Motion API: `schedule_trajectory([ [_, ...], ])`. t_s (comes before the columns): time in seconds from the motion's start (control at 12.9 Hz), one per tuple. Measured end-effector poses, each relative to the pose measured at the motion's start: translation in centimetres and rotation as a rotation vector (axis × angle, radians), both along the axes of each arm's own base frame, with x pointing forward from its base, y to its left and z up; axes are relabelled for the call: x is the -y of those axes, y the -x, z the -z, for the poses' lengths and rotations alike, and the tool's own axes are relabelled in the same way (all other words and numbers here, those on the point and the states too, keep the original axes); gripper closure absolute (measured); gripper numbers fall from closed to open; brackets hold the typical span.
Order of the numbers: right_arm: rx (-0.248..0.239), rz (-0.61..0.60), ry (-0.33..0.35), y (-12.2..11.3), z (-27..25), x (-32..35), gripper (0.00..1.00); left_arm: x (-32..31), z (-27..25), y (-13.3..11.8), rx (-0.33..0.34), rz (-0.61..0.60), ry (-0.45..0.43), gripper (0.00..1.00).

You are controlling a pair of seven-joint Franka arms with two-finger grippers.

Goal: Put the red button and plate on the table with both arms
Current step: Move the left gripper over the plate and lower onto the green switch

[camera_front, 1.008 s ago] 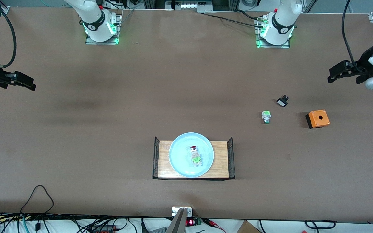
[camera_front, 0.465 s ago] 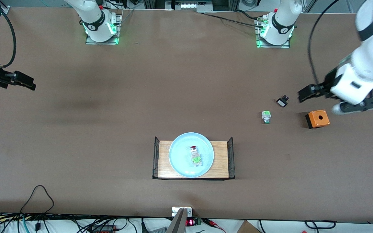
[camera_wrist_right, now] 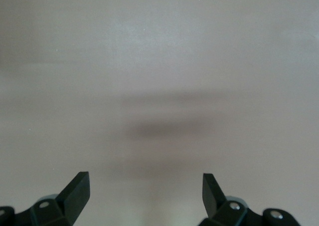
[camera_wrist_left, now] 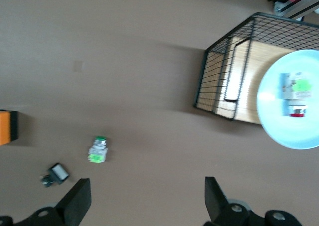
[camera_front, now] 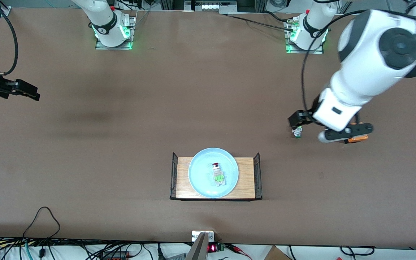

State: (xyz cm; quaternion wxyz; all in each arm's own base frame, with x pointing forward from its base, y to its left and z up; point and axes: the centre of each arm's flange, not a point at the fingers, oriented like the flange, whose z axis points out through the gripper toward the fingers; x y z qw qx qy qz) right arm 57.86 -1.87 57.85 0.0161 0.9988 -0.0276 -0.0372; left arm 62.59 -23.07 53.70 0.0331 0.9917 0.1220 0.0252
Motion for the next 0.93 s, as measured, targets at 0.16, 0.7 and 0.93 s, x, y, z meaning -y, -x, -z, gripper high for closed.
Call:
schedule_trajectory([
  [0.16,0.001,0.000,0.000,0.0,0.0,0.0,0.00,3.9,1.0,0.1,0.065,-0.047,-0.006,0.00],
  [0.7,0.002,0.003,0.000,0.0,0.0,0.1,0.00,15.1,5.8,-0.3,0.288,-0.202,-0.072,0.00],
  [0.93,-0.001,0.004,0.000,-0.1,0.1,0.2,0.00,19.5,9.1,-0.8,0.394,-0.258,-0.114,0.00],
])
